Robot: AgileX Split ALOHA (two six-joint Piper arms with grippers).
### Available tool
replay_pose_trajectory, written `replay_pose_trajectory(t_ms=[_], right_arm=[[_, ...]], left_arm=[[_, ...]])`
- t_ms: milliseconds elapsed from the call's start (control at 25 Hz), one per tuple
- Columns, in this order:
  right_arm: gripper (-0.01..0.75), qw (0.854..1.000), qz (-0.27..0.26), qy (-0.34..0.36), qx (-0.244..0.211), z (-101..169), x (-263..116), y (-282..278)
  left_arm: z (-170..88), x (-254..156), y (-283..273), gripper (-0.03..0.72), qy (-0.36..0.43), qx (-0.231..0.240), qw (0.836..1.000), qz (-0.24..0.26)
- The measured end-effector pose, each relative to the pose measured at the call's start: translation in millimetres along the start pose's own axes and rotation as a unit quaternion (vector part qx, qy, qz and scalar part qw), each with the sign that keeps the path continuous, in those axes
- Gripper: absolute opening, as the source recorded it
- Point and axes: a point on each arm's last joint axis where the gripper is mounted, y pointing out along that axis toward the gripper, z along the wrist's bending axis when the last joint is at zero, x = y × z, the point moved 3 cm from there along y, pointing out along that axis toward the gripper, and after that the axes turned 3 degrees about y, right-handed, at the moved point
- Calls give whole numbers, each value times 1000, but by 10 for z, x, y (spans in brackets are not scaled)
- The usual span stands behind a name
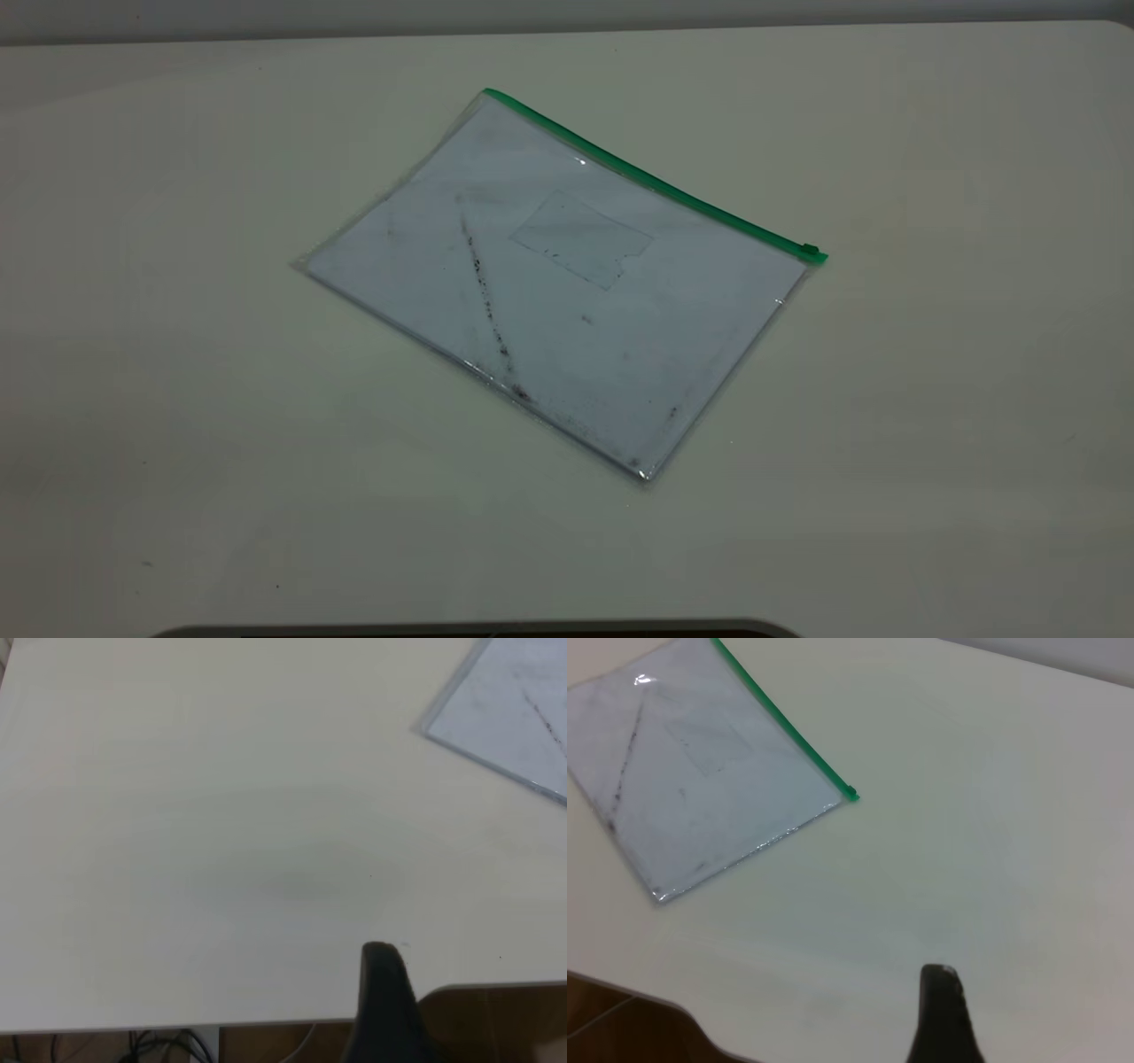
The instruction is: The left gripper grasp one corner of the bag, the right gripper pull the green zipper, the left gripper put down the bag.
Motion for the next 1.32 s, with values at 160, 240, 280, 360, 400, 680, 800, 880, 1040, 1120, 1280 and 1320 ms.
replay_pose_trajectory(t_ms=[160,240,280,360,400,680,800,880,1040,1120,1280,1320], right_arm=[[565,1000,0,0,0,0,0,0],[565,1000,0,0,0,0,0,0],[565,1000,0,0,0,0,0,0],[565,1000,0,0,0,0,0,0],[565,1000,0,0,0,0,0,0],[565,999,5,19,-33,-79,-15,-2],[565,997,8,45,-66,-157,-27,-9],[565,995,8,53,-81,-195,-30,-14],[565,994,8,57,-91,-218,-34,-18],[565,994,8,58,-91,-218,-34,-18],[565,994,8,58,-91,-218,-34,-18],[565,994,8,58,-91,-218,-34,-18]], left_arm=[[-2,0,0,567,-1,-1,1000,0],[-2,0,0,567,-1,-1,1000,0],[-2,0,0,567,-1,-1,1000,0],[-2,0,0,567,-1,-1,1000,0],[-2,0,0,567,-1,-1,1000,0],[-2,0,0,567,-1,-1,1000,0],[-2,0,0,567,-1,-1,1000,0],[-2,0,0,567,-1,-1,1000,0],[-2,0,0,567,-1,-1,1000,0],[-2,0,0,567,-1,-1,1000,0],[-2,0,0,567,-1,-1,1000,0],[-2,0,0,567,-1,-1,1000,0]])
